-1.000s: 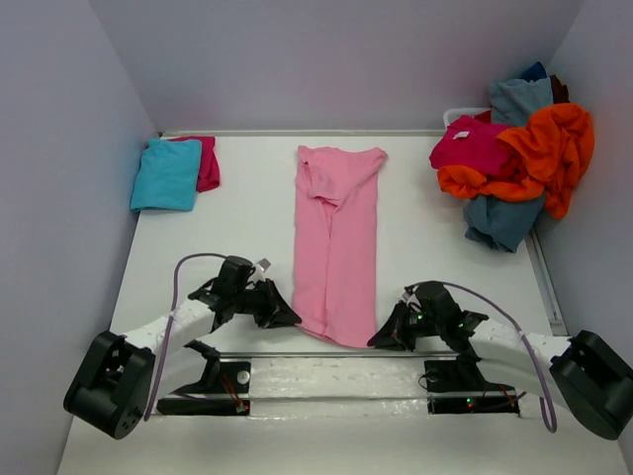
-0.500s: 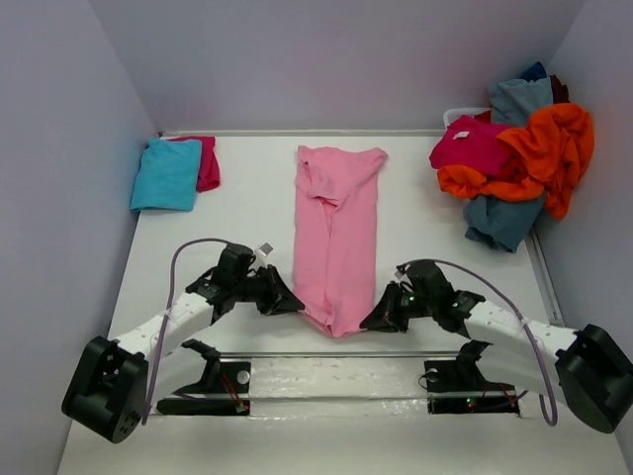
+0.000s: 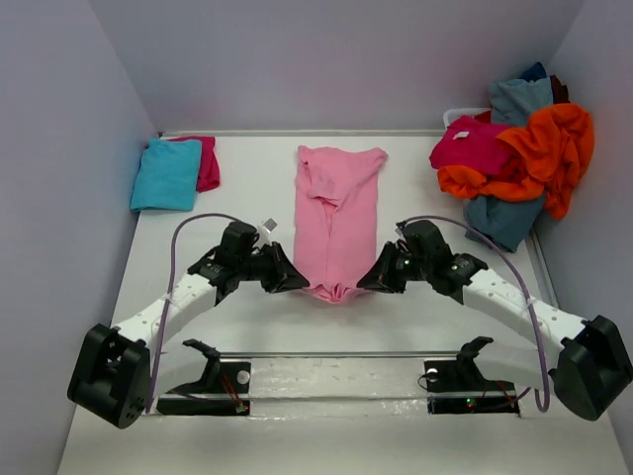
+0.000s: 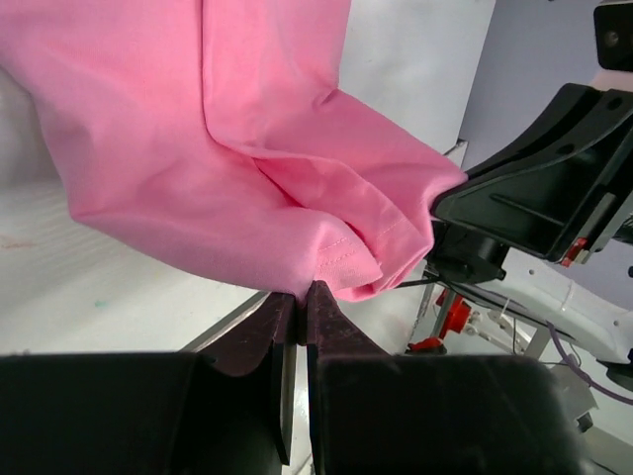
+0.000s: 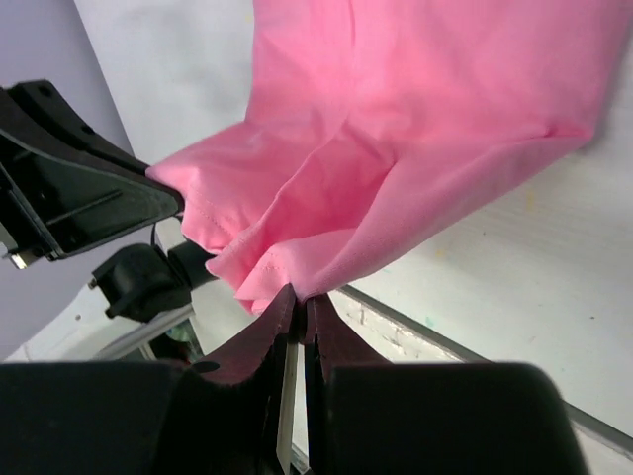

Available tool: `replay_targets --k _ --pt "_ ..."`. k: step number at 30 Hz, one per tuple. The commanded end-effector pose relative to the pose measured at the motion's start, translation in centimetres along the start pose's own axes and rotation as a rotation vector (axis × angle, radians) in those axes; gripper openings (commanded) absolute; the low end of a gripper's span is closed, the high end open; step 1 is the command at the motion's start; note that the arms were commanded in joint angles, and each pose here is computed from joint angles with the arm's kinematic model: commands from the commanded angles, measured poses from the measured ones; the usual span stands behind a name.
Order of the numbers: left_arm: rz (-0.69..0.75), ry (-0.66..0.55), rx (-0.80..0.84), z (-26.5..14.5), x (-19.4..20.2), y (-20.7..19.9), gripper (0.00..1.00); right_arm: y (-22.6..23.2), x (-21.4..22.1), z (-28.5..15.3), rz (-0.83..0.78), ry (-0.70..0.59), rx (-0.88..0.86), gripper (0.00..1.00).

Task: Fold and stack the t-shirts
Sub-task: Fold the 2/3-rectangle-folded T-shirt at the center of the board.

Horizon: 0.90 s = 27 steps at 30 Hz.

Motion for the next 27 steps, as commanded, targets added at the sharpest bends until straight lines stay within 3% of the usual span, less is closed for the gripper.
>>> replay_targets --k 1,13,27 --pt "0.056 -0.036 0.025 0.1 -1.8 -1.6 0.06 0.8 -2.7 -0.8 -0.04 -0.073 0.025 0.07" --pt "0.076 -0.109 -0.011 1.6 -8.2 -2.8 0.06 2.6 -9.7 -0.2 -0.06 -0.145 0.021 0.07" --pt "0.101 -0.2 -0.089 4.0 -17.5 -3.1 0.06 5.8 -17.9 3.7 -0.084 -0.156 0.044 0.07"
Point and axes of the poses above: each gripper's point midway between its finger pads, its own z axis out along the fingers, its own y axis along the line the jaws close on, x = y × z, the point moved 4 cm from there along -z, back along the fingers, and after that the axes turned 9 degrees about z, right-handed, at the moved point
